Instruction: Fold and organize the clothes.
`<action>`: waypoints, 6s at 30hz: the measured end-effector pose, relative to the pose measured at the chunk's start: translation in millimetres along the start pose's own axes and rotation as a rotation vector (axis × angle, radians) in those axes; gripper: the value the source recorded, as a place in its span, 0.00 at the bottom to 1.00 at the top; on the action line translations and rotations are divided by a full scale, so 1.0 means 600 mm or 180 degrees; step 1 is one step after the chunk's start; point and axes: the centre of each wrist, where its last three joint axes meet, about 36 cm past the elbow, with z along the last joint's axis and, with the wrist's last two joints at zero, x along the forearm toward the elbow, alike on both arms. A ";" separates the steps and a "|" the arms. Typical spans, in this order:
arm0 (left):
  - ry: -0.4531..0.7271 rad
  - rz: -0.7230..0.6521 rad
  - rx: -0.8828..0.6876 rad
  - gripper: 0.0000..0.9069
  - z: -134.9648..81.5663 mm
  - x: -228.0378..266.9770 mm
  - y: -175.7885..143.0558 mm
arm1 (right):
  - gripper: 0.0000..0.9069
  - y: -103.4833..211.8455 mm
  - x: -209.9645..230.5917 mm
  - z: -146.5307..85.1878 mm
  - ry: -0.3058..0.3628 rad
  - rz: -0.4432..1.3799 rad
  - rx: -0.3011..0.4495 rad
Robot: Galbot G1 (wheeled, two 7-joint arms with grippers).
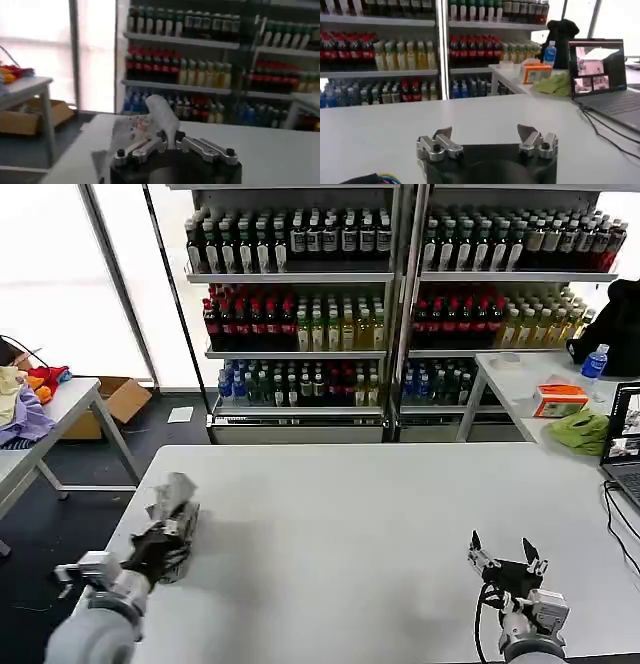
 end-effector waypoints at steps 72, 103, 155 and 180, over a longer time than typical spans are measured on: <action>0.0271 0.0152 0.0138 1.00 0.004 -0.079 -0.105 | 0.00 0.226 -0.129 0.031 0.1180 -0.1502 -0.0733; 0.0267 0.0149 0.0155 1.00 -0.001 -0.060 -0.107 | 1.00 0.066 -0.264 0.000 0.0718 -0.0916 0.0088; 0.0423 0.0172 0.0194 1.00 0.024 -0.043 -0.112 | 1.00 0.041 -0.105 -0.006 0.1135 -0.1151 -0.0408; -0.0256 -0.0041 -0.0137 1.00 0.036 -0.033 -0.109 | 1.00 -0.115 -0.070 -0.097 -0.0154 0.0127 -0.0005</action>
